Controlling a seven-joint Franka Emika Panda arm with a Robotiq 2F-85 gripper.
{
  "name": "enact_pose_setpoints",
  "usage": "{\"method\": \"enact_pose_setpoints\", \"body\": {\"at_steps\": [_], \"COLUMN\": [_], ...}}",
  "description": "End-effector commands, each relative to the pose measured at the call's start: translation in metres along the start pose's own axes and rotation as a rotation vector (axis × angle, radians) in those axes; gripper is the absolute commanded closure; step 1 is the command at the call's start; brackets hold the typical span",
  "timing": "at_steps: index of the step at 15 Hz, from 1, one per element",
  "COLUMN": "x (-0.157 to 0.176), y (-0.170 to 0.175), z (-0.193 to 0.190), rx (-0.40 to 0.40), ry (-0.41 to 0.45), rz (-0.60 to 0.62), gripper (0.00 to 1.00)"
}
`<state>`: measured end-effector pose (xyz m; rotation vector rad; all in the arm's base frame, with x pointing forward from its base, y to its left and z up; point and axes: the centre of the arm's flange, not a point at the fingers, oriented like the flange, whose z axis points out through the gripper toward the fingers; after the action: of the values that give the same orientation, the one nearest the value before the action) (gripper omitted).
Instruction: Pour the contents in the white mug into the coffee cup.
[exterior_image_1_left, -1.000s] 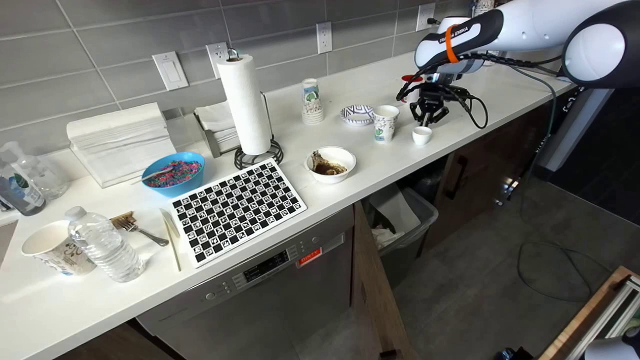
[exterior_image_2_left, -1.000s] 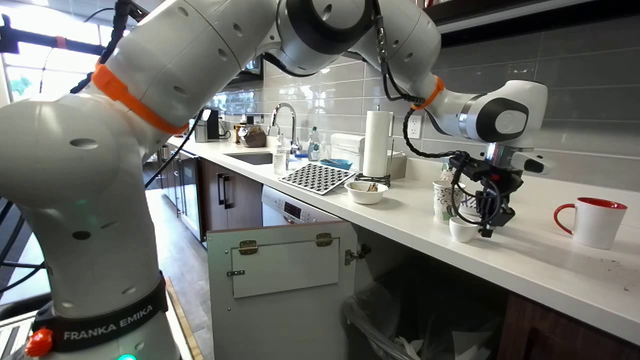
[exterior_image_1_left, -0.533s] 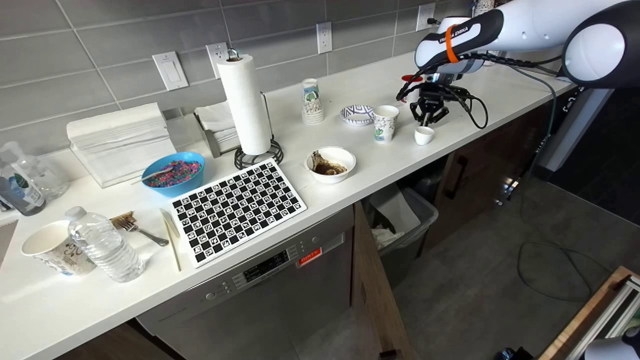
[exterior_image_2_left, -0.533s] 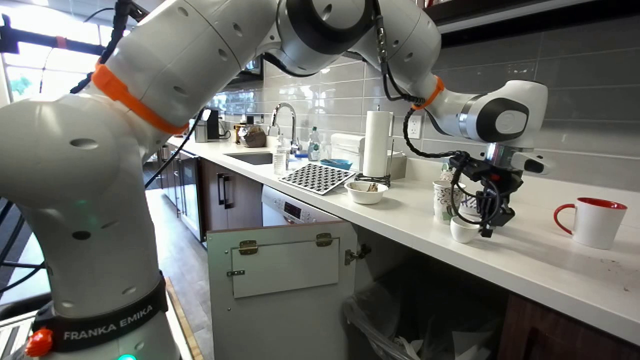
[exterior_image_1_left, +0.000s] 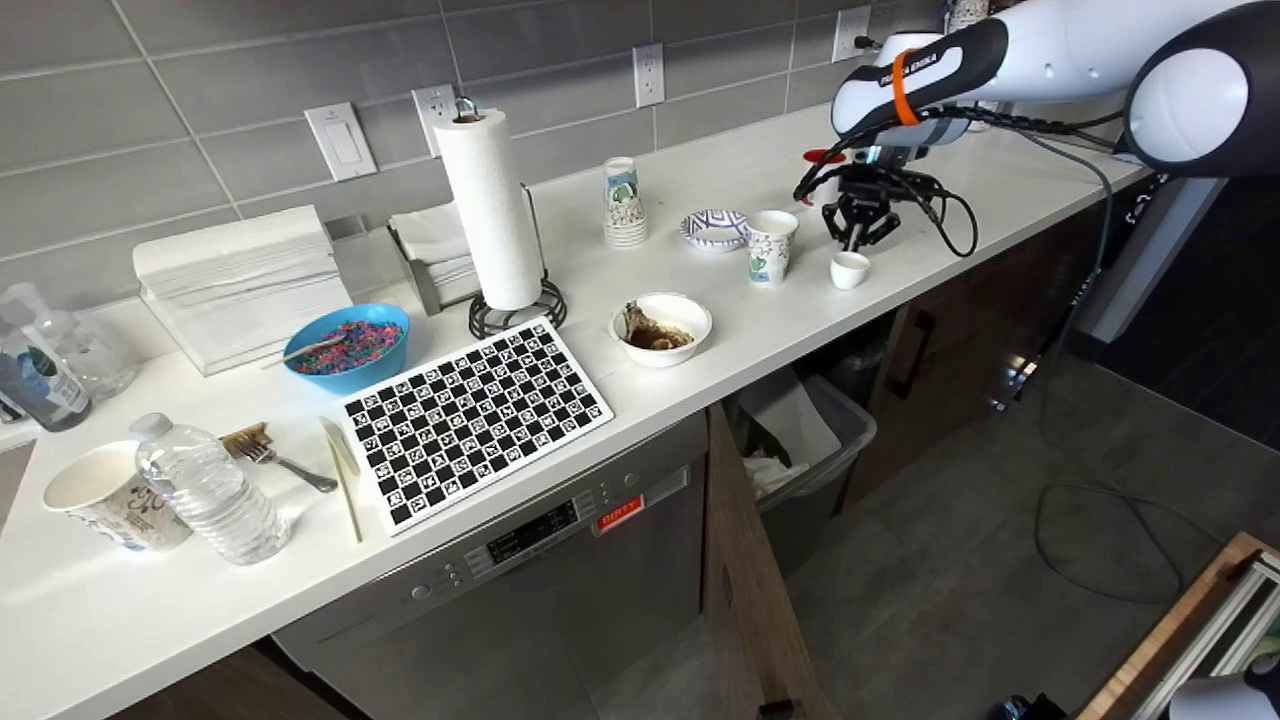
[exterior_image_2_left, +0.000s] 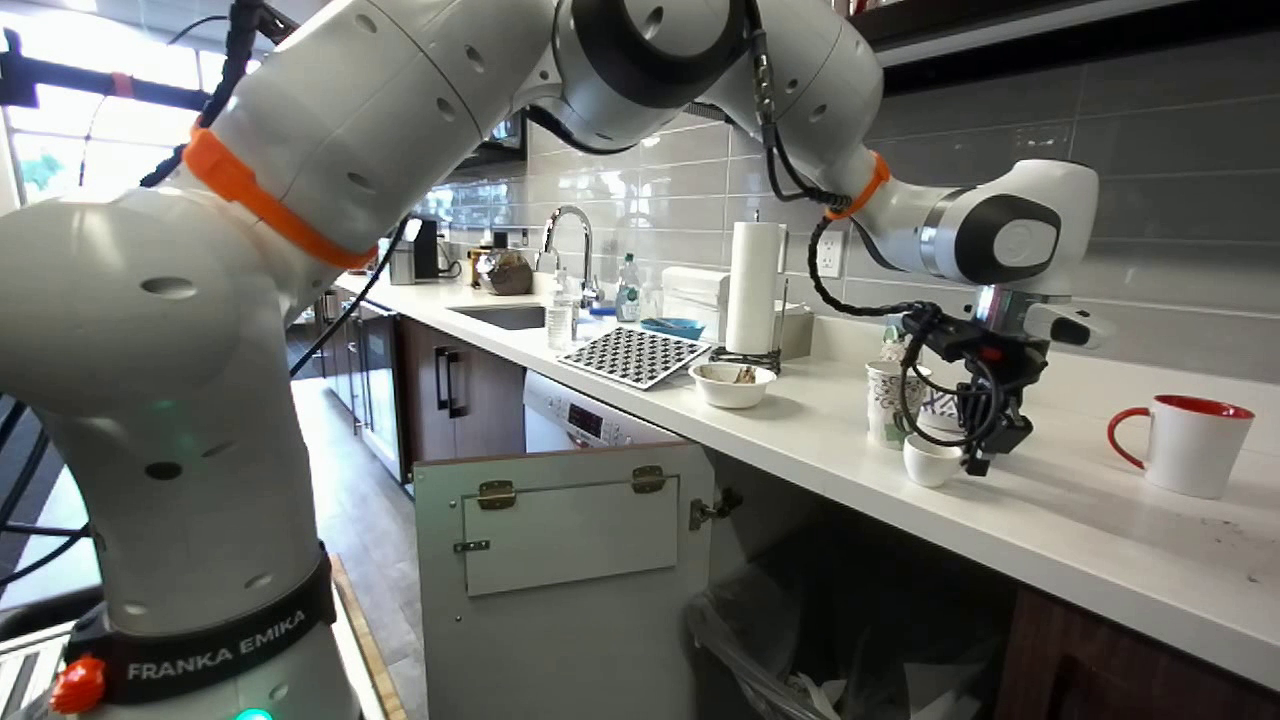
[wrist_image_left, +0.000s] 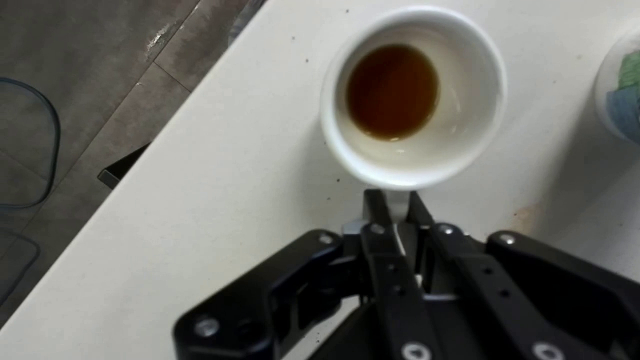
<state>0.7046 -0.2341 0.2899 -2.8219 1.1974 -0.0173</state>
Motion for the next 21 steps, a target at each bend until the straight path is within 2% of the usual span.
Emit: {"method": "enact_pose_setpoints", "body": {"at_steps": [1,6,13,21], "x": [0.001,0.009,0.011,0.016], "y": [0.001,0.004,0.004,0.004], "z": [-0.009,-0.014,0.01,0.004], "rx": [-0.034,-0.042,-0.071,-0.07], "ry": [0.0,0.015,-0.039,-0.013], "rz": [0.036,0.073,0.133,0.196], "gripper": [0.97,0.97,0.97,0.97]}}
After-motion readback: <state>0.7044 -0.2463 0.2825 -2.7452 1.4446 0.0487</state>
